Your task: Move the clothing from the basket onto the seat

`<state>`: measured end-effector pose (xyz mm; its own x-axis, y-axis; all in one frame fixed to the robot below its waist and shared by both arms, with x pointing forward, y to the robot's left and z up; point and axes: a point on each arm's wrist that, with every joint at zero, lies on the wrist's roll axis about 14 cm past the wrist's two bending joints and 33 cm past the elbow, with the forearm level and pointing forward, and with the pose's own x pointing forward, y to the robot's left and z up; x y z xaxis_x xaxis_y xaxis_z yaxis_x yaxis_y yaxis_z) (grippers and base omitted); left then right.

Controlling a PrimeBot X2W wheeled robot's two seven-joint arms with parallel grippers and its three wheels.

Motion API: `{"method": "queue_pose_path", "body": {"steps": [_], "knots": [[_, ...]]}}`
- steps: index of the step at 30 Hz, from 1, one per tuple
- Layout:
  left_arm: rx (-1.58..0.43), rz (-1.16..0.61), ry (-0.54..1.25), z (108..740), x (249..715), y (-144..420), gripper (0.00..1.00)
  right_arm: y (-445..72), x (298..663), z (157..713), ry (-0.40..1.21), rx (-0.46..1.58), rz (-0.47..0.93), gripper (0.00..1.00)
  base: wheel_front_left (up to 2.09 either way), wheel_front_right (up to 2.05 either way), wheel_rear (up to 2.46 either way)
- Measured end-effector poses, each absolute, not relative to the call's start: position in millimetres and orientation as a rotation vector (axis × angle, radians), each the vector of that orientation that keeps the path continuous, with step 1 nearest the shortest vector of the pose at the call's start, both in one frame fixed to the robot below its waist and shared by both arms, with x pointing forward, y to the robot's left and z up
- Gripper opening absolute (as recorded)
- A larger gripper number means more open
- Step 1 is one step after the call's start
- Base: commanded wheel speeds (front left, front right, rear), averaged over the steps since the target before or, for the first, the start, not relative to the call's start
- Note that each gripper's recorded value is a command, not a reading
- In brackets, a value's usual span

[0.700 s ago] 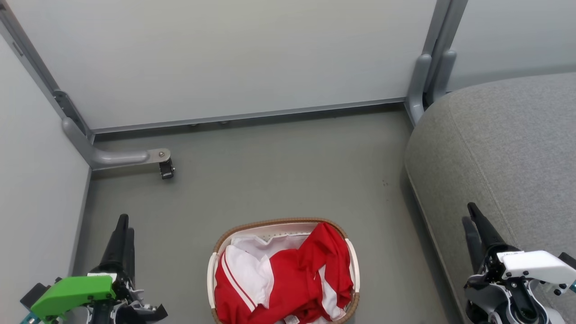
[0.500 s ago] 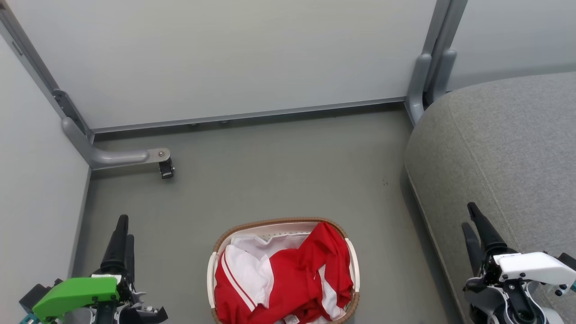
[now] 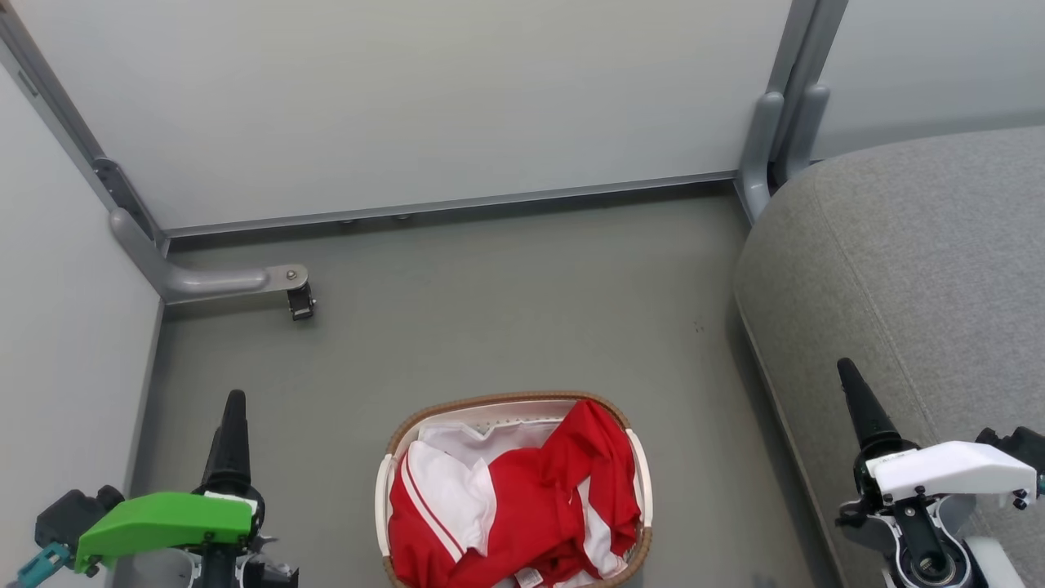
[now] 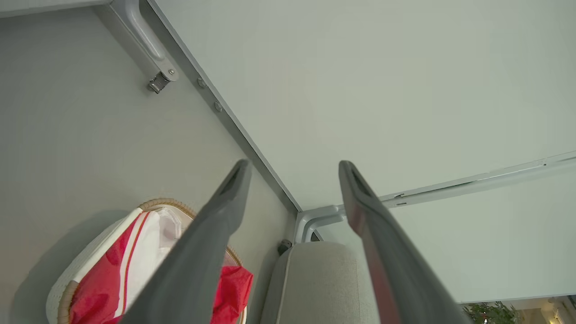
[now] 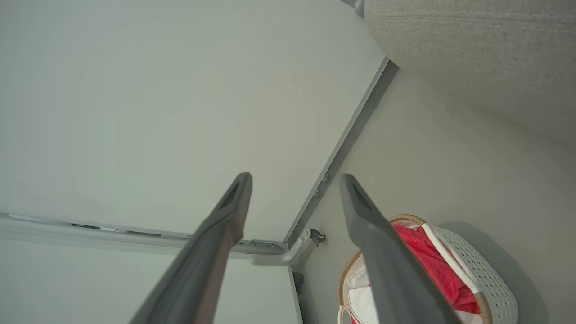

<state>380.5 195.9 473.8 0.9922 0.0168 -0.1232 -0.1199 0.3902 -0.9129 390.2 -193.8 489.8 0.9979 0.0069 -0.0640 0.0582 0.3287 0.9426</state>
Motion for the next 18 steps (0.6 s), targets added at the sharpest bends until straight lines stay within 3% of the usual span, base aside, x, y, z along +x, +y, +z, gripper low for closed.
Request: {"method": "queue_pose_path", "body": {"steps": [18], "knots": [[-0.792,0.063,0.156,464.4,382.9,187.6,1.0,-178.6,399.4,489.8,0.084,0.888,0.03,1.0,0.0,0.0,0.0]]}}
